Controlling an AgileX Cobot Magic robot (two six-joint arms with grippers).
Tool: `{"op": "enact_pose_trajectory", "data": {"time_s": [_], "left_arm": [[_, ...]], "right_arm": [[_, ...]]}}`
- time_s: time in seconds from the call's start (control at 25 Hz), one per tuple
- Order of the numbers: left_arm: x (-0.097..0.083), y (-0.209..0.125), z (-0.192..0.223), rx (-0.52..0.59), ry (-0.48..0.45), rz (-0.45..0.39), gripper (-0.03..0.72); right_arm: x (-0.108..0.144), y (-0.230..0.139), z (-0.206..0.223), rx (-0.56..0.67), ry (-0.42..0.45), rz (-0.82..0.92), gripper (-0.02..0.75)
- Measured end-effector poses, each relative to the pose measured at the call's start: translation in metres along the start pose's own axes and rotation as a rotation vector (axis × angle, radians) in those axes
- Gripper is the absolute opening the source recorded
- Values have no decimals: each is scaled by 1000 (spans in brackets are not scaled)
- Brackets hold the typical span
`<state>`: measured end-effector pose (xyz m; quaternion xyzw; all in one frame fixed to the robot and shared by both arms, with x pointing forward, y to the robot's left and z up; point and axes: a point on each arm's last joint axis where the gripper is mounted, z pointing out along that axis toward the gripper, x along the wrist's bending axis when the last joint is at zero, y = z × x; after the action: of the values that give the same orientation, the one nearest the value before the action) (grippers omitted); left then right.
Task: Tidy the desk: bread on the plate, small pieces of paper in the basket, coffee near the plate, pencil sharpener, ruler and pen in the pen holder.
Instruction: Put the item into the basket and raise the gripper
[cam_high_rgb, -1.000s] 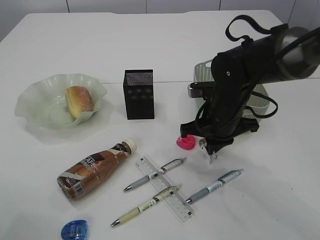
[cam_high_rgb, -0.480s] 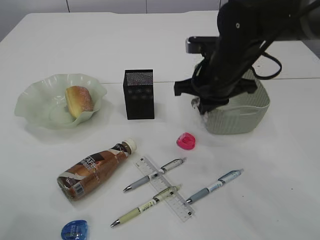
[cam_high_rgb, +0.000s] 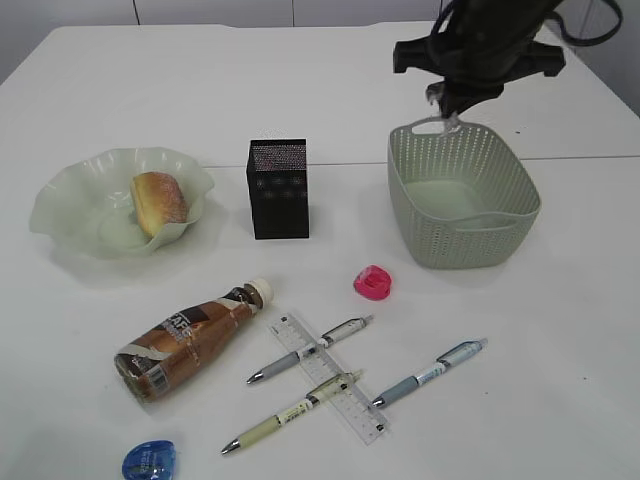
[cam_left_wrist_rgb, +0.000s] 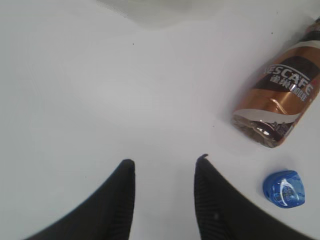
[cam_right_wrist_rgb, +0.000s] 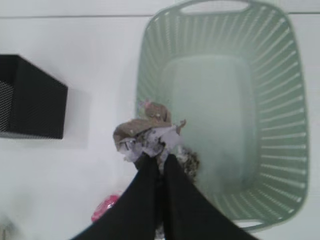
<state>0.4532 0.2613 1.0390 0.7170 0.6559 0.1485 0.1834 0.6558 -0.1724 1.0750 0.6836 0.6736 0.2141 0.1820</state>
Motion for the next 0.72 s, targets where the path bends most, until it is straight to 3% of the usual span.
{"op": "enact_pose_trajectory", "data": {"time_s": [0.24,0.52,0.64,0.72], "left_arm": [[0,0,0,0,-1,-1,290],[0,0,0,0,-2,-2,290],[0,0,0,0,-3,-3,290],[0,0,0,0,-3,-3,290]], "right_arm": [[-34,10,6,0,-57,57,-14],[-35,5,34,52,-80,49,13],[-35,4,44,61,-87,50,92],[-34,5,47,52,-86,47,186]]}}
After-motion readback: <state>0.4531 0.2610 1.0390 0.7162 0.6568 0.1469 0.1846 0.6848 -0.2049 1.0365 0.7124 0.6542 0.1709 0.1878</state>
